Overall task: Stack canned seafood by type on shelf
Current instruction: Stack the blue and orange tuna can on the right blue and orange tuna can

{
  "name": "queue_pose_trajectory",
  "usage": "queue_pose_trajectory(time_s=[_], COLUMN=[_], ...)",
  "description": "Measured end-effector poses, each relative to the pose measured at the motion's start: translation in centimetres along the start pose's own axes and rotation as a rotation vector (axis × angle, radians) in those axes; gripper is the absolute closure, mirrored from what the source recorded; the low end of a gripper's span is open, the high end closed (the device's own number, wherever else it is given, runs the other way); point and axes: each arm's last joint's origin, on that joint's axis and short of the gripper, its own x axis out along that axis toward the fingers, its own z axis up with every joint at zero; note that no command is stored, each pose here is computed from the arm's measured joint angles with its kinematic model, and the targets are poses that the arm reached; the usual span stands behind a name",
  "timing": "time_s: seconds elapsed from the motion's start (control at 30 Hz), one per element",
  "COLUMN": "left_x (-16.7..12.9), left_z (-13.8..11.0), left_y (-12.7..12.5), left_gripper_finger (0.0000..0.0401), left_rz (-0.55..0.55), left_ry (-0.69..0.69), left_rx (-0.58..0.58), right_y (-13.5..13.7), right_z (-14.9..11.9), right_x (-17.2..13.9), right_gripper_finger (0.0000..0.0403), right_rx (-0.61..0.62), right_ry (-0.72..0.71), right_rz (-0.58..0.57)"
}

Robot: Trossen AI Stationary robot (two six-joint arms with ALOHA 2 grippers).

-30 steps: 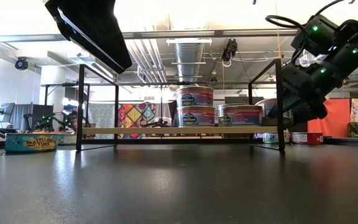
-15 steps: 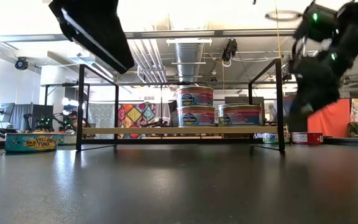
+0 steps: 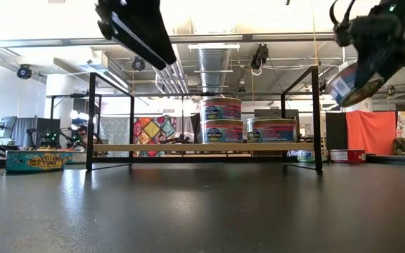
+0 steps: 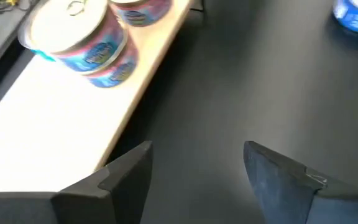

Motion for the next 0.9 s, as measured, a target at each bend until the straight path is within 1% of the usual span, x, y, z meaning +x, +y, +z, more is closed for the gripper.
queue_pose_trajectory(time_s=[0.07,0.2,0.37,0.47,0.6,0.7,0.73,0.8,0.9], left_x=[0.5,1.2,1.0,0.5,-0.2,-0.8,-0.9,-1.2,-1.5], left_z=[0.2,-0.1,-0.6,-0.7,-0.1,0.6,0.9,1.2,1.6], left_y=[0.6,1.5,2.2,2.6,3.1,3.3,3.3,3.3,3.2], left_gripper_finger=[0.0166,0.0166,0.0166,0.0166,0.0166,0.0166,0.0166,0.0166,0.0166], left_rz=[0.019,0.045,0.036,0.032,0.052,0.064,0.068,0.072,0.067], left_ry=[0.004,0.009,-0.051,-0.078,-0.122,-0.156,-0.167,-0.181,-0.192], left_rx=[-0.002,-0.016,-0.055,-0.077,-0.085,-0.078,-0.077,-0.07,-0.076], right_y=[0.7,2.5,5.2,7.3,11.0,14.0,14.8,16.1,17.1], right_z=[-0.3,-0.8,-1.8,-2.2,-1.9,-1.0,-0.6,0.3,1.9], right_x=[-0.5,-2.0,-4.0,-5.0,-5.6,-5.0,-4.7,-3.9,-2.7], right_gripper_finger=[0.0047,0.0048,0.0048,0.0048,0.0048,0.0048,0.0048,0.0048,0.0048], right_rx=[-0.022,-0.048,-0.078,-0.094,-0.1,-0.111,-0.115,-0.124,-0.148], right_ry=[0.037,0.112,0.205,0.202,0.085,-0.03,-0.073,-0.139,-0.217], right_rz=[0.015,0.086,0.203,0.267,0.39,0.499,0.512,0.487,0.362])
